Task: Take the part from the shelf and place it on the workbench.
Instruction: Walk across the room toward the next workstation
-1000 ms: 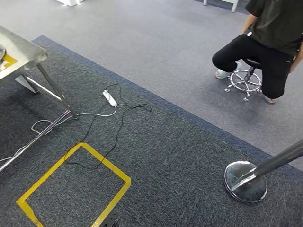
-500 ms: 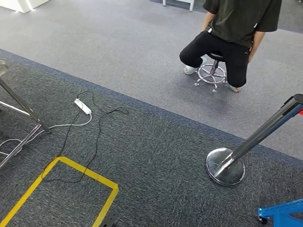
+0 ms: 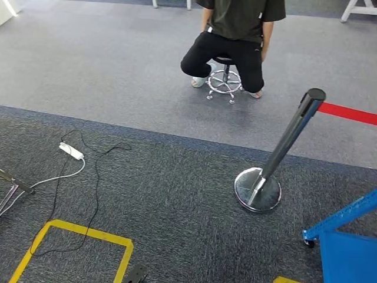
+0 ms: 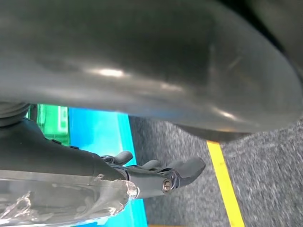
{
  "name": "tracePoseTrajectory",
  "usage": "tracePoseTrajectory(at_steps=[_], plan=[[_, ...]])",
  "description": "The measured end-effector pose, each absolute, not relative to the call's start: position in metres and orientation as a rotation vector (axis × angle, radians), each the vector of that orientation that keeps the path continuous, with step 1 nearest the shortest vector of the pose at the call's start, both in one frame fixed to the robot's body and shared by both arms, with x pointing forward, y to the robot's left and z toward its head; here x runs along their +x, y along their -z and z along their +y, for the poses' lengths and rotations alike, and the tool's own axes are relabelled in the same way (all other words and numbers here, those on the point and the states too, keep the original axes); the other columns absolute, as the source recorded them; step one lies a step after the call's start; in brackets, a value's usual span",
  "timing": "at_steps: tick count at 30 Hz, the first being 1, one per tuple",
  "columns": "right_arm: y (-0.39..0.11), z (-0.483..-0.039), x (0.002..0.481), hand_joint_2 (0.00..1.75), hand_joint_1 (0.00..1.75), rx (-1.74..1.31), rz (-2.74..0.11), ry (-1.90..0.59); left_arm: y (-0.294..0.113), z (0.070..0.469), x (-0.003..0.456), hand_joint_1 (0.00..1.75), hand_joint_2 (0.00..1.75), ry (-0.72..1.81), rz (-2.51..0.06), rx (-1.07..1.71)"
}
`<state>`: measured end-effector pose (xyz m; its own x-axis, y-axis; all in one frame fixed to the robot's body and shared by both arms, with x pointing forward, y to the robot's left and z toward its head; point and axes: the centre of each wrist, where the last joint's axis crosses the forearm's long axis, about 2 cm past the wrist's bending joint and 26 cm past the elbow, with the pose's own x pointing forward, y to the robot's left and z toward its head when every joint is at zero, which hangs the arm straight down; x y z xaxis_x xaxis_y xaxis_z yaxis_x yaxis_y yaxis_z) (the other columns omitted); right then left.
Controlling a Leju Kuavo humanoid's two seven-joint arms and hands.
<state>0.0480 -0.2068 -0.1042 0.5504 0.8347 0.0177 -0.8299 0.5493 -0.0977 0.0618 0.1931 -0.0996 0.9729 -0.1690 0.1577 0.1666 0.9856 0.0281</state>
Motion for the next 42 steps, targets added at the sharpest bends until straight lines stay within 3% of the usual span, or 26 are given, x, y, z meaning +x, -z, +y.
tracePoseTrajectory(at_steps=[42], plan=[[0.1037,-0.2061,0.0507,0.00,0.00,-0.080,-0.064,-0.992,0.0994,0.1931,0.0631,0.00,0.00,0.171,-0.152,0.014]])
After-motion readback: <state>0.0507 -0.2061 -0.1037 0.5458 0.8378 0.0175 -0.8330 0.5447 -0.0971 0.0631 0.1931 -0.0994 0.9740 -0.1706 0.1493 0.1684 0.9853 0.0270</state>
